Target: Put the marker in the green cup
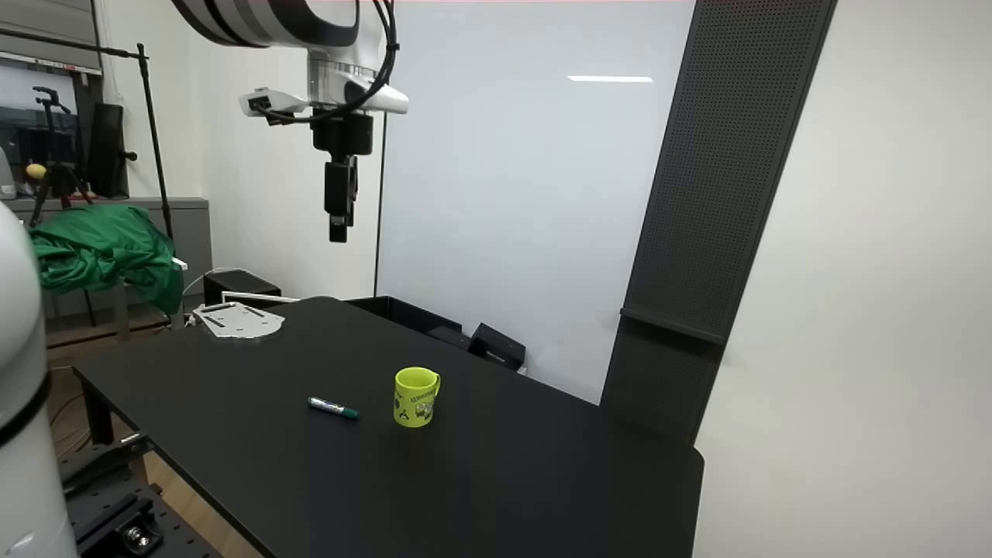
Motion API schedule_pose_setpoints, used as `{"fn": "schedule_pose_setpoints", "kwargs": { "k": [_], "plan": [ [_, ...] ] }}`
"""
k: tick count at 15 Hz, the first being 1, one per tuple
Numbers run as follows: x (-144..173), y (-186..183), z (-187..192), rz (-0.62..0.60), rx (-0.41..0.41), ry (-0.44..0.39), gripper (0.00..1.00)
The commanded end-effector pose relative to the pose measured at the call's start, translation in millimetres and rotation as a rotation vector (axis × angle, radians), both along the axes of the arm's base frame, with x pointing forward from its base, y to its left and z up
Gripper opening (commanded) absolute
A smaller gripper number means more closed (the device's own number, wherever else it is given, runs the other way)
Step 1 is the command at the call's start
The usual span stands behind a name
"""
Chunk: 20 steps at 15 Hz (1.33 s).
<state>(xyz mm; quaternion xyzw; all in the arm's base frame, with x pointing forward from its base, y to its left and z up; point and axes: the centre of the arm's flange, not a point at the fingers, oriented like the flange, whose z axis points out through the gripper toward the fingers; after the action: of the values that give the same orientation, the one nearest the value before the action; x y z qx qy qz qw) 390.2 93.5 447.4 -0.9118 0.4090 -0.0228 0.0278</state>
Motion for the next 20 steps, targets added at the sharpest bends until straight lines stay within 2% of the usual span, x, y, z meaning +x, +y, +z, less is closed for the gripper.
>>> {"fn": "schedule_pose_setpoints", "kwargs": {
  "k": [1,4,8,15,19,20],
  "plan": [
    [33.2,22.4,-18.7,-0.152,0.026,-0.029,1.0],
    [54.8,37.4,-34.8,-0.235,0.059,-0.072,1.0],
    [76.1,60.2,-56.2,-0.283,0.081,-0.1,1.0],
    [105.5,98.8,-88.6,-0.286,0.057,-0.123,1.0],
    [117.7,117.4,-105.1,-0.269,0.055,-0.088,1.0],
    [98.7,102.1,-101.1,-0.251,0.05,-0.104,1.0]
  ]
}}
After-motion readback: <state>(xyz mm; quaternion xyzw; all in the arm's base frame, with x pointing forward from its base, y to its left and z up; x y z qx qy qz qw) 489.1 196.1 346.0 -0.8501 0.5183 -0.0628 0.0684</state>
